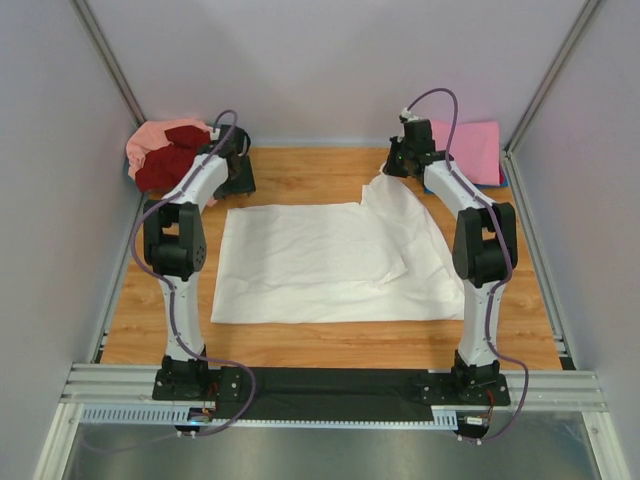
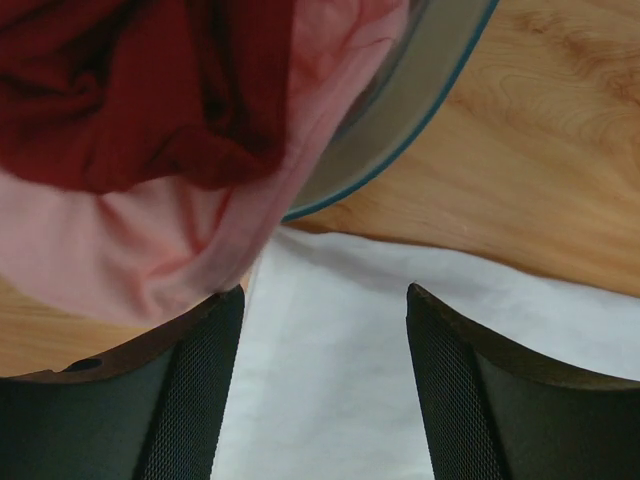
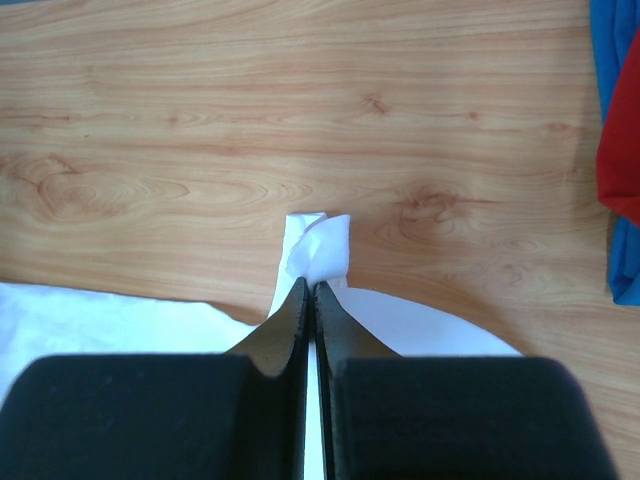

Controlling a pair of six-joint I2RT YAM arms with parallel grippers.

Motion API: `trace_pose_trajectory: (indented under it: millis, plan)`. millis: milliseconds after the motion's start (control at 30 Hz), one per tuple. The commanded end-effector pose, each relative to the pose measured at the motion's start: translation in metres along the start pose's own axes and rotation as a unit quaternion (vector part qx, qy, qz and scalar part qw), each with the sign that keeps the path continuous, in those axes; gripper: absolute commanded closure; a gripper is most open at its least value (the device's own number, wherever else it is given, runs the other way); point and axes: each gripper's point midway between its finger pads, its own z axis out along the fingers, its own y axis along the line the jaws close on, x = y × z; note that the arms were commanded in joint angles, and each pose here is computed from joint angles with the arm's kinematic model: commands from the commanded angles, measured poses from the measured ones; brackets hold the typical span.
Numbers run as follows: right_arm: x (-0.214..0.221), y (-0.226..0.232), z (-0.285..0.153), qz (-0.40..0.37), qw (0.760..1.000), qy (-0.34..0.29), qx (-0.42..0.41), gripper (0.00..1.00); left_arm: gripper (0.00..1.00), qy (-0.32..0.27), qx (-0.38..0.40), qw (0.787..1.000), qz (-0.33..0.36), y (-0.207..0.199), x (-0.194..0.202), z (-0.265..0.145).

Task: Fold and stack the t-shirts
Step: Fold the tshirt

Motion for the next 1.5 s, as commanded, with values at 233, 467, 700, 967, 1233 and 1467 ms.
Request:
trace_pose_trajectory:
  millis: [233, 467, 700, 967, 1233, 1467]
  plan:
    - [-0.006, 0.013, -0.004, -0.010, 0.999, -0.015, -0.038, 1.00, 0.24, 0.003, -0.047, 0.999, 0.022, -0.011, 0.006, 0.045]
    - [-0.003, 0.008, -0.003, -0.007, 0.999, -0.008, -0.036, 1.00, 0.21, 0.027, -0.038, 0.998, 0.046, -0.014, 0.014, 0.056]
    - [-0.002, 0.001, -0.002, 0.013, 0.999, -0.003, -0.035, 1.00, 0.30, 0.077, -0.038, 0.995, 0.042, -0.013, 0.041, 0.058]
    - [0.000, -0.011, -0.002, 0.029, 0.999, 0.002, -0.026, 1.00, 0.49, 0.087, -0.027, 0.995, 0.048, -0.023, 0.060, 0.051]
    - [0.002, -0.013, -0.001, 0.040, 0.999, 0.003, -0.035, 1.00, 1.00, 0.082, -0.026, 0.995, 0.053, -0.025, 0.058, 0.052]
    - [-0.005, -0.006, -0.006, 0.045, 0.998, -0.006, -0.049, 1.00, 1.00, 0.052, -0.021, 0.997, 0.058, -0.025, 0.036, 0.022]
